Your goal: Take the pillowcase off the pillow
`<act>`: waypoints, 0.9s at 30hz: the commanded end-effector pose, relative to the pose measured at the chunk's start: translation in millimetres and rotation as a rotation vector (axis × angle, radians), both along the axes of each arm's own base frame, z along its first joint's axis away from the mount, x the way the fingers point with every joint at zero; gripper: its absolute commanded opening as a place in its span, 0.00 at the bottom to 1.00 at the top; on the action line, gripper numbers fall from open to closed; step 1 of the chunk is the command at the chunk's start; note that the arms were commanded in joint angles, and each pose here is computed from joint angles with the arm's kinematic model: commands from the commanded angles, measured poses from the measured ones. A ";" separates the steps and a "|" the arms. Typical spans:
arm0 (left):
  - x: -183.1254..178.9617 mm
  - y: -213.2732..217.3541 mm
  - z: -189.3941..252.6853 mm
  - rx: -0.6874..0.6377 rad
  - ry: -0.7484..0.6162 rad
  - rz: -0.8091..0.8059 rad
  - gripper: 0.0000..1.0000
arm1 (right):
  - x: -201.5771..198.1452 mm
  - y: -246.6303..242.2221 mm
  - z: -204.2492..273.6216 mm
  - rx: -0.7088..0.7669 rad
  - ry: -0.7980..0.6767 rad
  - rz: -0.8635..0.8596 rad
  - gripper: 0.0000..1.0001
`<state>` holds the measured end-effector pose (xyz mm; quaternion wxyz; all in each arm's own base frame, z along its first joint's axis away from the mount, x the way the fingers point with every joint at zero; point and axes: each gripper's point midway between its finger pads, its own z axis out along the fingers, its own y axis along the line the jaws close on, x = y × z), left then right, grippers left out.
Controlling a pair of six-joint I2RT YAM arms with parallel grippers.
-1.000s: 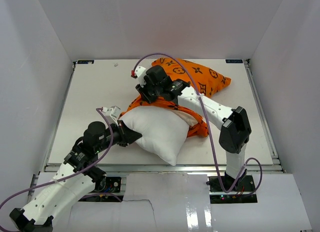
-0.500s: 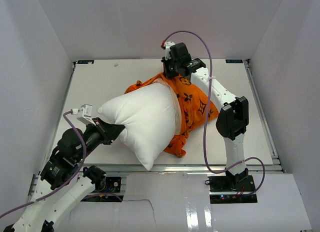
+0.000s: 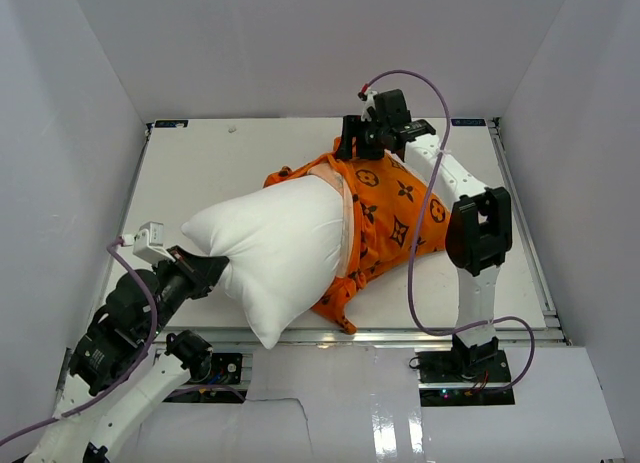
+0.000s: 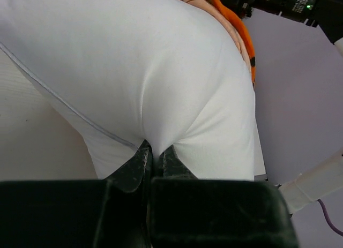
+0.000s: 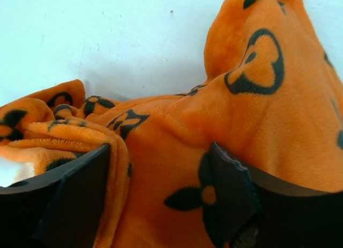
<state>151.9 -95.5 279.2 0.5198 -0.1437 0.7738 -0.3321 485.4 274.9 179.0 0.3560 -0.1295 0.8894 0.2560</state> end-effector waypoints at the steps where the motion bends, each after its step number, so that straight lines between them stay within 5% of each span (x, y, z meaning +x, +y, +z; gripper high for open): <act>1: 12.4 8.0 16.0 -0.045 -0.059 0.082 0.00 | 32.4 -42.0 97.7 0.048 -0.269 -0.091 0.78; 8: 26.9 -1.8 -12.1 -0.033 -0.010 0.092 0.00 | -20.4 -65.1 200.0 0.075 -0.426 -0.117 0.93; 21: 34.7 -10.3 -37.6 -0.041 0.034 0.092 0.00 | -211.1 -82.6 37.2 0.230 -0.280 -0.062 0.91; 27: 42.5 -16.3 -26.6 -0.030 0.023 0.081 0.00 | -206.3 -70.8 25.4 0.243 -0.358 -0.026 0.92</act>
